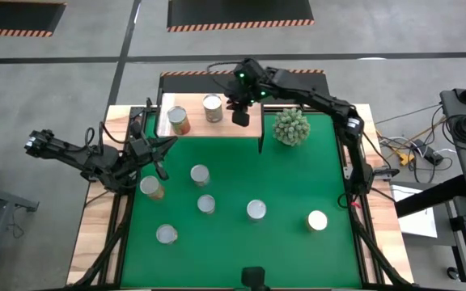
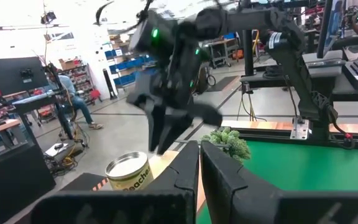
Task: Pick and place cans onto a shelf
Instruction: Put the canned peaches on the shelf
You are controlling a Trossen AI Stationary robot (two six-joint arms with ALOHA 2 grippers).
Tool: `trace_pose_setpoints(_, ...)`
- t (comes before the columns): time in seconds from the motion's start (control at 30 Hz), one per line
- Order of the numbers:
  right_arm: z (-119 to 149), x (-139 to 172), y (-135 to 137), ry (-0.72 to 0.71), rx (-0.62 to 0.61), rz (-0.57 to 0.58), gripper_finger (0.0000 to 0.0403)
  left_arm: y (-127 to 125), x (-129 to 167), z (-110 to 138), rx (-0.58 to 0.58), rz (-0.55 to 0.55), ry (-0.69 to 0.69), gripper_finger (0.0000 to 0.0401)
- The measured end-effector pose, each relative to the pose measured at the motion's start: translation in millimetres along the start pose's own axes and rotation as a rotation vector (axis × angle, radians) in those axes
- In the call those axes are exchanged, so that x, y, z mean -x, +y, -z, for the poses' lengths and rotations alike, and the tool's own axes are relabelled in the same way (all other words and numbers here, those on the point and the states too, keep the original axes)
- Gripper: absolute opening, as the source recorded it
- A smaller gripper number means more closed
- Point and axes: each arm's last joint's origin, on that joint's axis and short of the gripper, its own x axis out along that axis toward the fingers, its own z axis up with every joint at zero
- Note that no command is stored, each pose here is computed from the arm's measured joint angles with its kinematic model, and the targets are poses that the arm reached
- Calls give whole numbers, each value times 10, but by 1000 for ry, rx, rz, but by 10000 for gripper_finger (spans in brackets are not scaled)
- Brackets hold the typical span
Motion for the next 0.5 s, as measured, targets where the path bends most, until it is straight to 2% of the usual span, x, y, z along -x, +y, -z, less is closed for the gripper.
trace_pose_setpoints(0.1,74,-187,-32,43,-3,0,19,-2,-2,1,-1,0,1,0)
trace_pose_setpoints(0.2,87,-305,-58,32,-3,9,14,-3,-2,3,-3,0,2,0)
trace_pose_setpoints(0.37,-41,-514,-157,-142,30,97,9,-3,-2,5,-4,1,3,0)
trace_pose_setpoints(0.5,-81,-620,-99,-172,69,109,9,-4,-2,5,-5,1,3,0)
